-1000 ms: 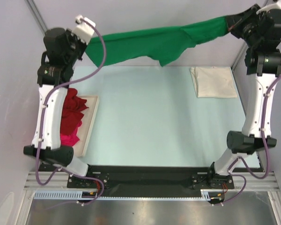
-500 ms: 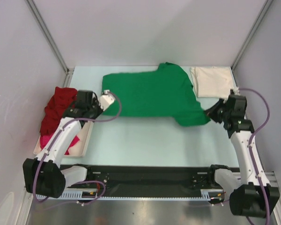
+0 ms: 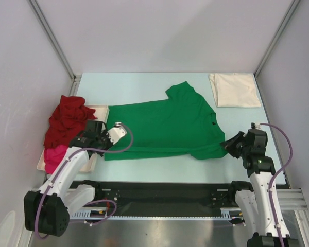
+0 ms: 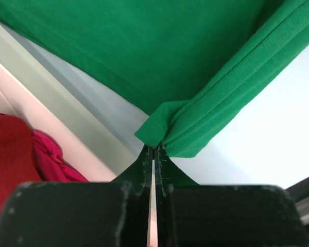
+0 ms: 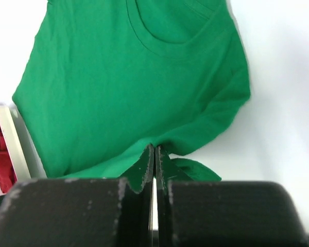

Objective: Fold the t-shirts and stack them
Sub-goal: Fold the tshirt

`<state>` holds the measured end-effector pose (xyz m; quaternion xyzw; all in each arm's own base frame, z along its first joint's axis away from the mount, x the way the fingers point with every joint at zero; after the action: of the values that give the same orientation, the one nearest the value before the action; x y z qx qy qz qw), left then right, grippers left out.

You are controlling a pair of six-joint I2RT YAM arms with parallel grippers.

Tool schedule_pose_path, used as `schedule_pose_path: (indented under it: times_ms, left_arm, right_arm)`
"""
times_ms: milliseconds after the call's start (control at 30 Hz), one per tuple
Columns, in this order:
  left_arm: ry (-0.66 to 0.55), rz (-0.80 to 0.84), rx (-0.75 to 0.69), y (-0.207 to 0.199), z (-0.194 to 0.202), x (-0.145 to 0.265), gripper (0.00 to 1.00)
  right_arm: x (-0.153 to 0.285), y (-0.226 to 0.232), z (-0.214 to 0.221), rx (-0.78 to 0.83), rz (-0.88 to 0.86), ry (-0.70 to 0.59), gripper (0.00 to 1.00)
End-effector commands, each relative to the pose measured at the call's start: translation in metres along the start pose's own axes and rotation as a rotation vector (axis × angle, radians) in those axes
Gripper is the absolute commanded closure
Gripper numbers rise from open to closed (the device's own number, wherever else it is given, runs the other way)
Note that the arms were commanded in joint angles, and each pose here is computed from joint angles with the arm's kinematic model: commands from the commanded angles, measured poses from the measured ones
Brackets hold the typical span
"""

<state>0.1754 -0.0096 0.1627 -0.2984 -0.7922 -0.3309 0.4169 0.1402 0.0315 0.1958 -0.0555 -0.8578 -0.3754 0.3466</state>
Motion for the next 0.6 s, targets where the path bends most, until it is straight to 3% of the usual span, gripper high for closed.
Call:
schedule_pose_path:
  times_ms: [0,200,567]
  left_arm:
    - [-0.005,-0.029,0.017,0.008,-0.007,-0.007,1.0]
    - [0.064,-0.063,0.117,0.022,-0.015,-0.021,1.0]
    - [0.129,-0.102,0.177,0.027,-0.011,-0.039,1.0]
  right_arm:
    - [-0.022,0.009,-0.011,-0.011,-0.069,-0.004,1.0]
    - [-0.073,0.032,-0.042,0.156,-0.046,-0.004,1.0]
    - [-0.144,0.029,-0.065,0.259,0.041,0.068,1.0]
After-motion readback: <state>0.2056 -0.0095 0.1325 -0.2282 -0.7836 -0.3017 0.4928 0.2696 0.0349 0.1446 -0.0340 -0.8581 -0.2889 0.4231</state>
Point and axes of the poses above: each gripper's point midway between its finger pads, its own x axis back along the fingers, its own y axis along the line the jaws close on, z = x × y, the point moved 10 cm from there along x, back along the fingers
